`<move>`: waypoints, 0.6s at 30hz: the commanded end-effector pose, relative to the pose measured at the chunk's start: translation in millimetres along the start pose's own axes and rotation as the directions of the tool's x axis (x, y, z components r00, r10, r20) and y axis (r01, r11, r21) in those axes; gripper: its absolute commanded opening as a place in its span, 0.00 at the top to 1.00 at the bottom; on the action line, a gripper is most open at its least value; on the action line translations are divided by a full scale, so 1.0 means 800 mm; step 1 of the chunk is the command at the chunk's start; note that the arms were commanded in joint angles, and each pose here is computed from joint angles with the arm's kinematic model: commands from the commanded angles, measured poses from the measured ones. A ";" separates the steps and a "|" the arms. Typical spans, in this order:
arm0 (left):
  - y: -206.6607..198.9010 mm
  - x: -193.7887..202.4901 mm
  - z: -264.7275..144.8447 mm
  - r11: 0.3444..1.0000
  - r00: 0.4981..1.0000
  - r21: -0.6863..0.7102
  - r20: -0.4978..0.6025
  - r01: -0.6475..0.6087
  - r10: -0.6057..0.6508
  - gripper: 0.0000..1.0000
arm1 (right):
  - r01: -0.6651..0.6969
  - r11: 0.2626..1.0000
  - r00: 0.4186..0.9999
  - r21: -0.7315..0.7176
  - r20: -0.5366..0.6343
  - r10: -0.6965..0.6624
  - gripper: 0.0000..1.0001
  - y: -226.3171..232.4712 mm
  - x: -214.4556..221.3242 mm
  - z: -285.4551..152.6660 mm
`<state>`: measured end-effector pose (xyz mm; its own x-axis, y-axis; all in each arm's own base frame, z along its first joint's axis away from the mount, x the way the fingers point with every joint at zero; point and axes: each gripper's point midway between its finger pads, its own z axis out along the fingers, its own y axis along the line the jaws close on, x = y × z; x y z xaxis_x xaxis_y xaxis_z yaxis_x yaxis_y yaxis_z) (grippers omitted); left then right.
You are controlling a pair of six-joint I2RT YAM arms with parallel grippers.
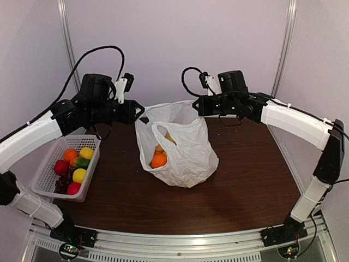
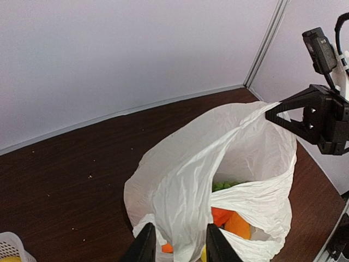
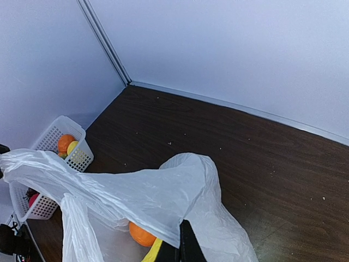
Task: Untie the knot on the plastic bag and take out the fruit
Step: Adjust the bag handles for the takeout bag.
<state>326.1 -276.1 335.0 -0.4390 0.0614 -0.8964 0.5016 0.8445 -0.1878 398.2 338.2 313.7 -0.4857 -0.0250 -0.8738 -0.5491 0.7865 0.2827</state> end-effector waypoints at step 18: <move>0.006 0.018 0.022 0.998 0.997 0.045 -0.064 -0.035 0.038 0.82 | 0.008 1.000 1.000 -0.011 -0.017 -0.008 1.00 0.008 -0.002 0.005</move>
<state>333.8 -279.4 317.0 -0.4729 0.1040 -0.8749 0.5322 0.8251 -0.1897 399.3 339.8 316.2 -0.4879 -0.0303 -0.8723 -0.5517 0.7852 0.2813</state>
